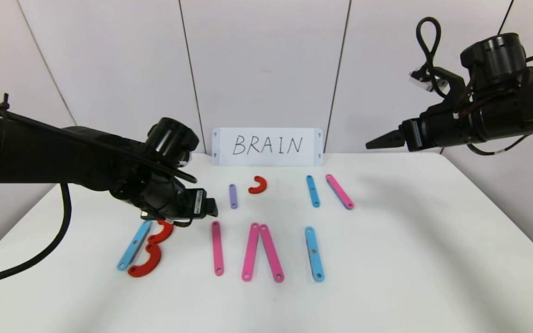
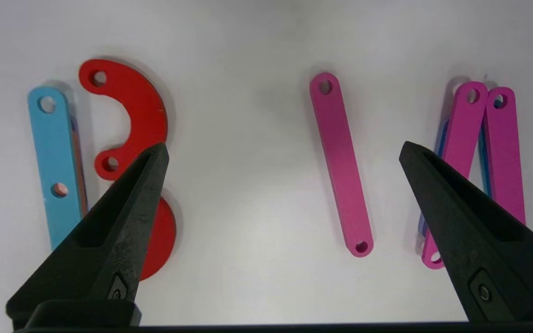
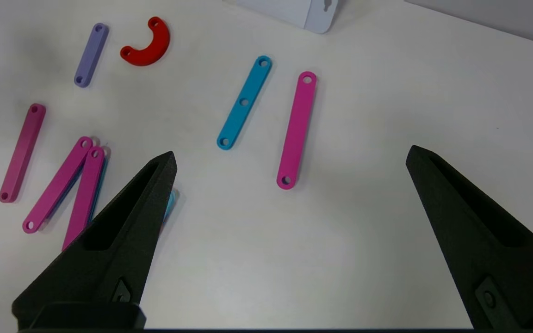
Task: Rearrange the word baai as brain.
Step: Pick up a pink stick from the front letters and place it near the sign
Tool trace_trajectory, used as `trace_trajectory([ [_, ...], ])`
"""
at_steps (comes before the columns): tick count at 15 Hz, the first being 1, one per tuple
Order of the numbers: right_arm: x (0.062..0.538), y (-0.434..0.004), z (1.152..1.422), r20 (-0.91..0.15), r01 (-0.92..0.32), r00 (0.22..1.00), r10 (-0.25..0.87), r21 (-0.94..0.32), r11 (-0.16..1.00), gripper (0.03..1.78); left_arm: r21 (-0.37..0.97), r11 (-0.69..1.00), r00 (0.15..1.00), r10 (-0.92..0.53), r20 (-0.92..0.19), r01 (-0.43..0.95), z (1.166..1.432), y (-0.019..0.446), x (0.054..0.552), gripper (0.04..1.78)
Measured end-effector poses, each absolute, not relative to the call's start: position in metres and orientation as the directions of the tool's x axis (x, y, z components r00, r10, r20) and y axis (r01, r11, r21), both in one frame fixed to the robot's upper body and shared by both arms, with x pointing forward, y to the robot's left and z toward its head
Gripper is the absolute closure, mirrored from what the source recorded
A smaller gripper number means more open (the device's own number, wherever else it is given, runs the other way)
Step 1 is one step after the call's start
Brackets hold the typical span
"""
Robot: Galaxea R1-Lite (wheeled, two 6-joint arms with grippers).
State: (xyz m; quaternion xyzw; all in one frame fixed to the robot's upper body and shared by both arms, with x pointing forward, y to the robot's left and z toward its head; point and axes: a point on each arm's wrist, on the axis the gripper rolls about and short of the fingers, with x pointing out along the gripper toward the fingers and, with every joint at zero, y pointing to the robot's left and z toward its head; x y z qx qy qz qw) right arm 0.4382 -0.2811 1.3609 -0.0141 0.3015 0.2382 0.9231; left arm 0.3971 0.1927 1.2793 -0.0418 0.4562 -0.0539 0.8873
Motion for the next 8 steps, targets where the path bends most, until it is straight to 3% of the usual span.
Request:
trace_trajectory([
  [8, 0.442, -0.286, 1.361, -0.571, -0.433, 0.706, 0.42, 0.121, 0.893, 0.07, -0.096, 0.995, 0.52, -0.084, -0.85, 0.004, 1.247, 0.162, 0.389, 0.07],
])
